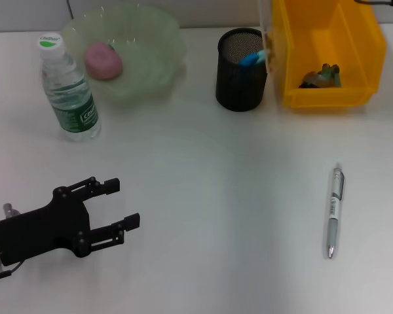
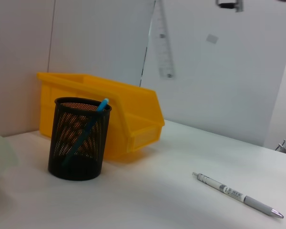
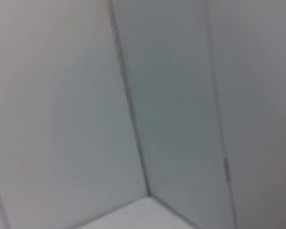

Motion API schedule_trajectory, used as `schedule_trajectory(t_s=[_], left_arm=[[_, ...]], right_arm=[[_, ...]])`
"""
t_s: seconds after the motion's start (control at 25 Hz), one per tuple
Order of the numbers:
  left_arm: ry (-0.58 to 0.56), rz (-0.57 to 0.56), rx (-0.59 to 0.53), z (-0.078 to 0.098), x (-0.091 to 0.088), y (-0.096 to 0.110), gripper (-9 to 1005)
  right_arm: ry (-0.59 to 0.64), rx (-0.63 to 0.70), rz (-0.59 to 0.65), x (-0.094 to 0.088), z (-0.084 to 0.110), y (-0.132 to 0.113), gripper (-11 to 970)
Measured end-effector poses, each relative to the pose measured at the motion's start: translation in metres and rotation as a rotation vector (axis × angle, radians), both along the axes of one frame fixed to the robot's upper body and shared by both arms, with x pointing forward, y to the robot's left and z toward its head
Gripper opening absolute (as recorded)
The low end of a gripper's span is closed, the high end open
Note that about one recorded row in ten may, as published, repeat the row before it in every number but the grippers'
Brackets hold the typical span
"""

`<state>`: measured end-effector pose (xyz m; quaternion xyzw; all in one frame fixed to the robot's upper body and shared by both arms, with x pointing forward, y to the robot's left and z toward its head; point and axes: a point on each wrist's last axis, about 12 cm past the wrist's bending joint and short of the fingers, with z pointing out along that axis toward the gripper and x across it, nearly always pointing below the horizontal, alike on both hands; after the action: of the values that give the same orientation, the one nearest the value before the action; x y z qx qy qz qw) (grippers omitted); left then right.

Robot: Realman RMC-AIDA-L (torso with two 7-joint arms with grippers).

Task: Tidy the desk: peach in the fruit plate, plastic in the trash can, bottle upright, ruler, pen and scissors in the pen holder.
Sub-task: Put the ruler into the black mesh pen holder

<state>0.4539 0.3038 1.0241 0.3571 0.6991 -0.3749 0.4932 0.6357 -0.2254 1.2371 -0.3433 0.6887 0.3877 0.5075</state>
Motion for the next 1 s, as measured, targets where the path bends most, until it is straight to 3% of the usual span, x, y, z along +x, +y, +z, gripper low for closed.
schedule_trajectory(t_s=[0.36,0.6,1.0], left_arm=[[-0.007,-0.015,-0.002,0.000,0.001,-0.005,786],[-0.010,-0.025,-0.002,0.001,0.003,-0.007,787],[-0.010,-0.023,-0.001,0.000,0.002,-0.007,787]], right_arm=[[-0.058,0.086,-0.173,0.024,-0.020,0.012,379],[-0.085,0.045,-0.198,0.036,-0.029,0.028,379],[-0.183,0.010,-0.235,0.040,-0.041,0.036,379]])
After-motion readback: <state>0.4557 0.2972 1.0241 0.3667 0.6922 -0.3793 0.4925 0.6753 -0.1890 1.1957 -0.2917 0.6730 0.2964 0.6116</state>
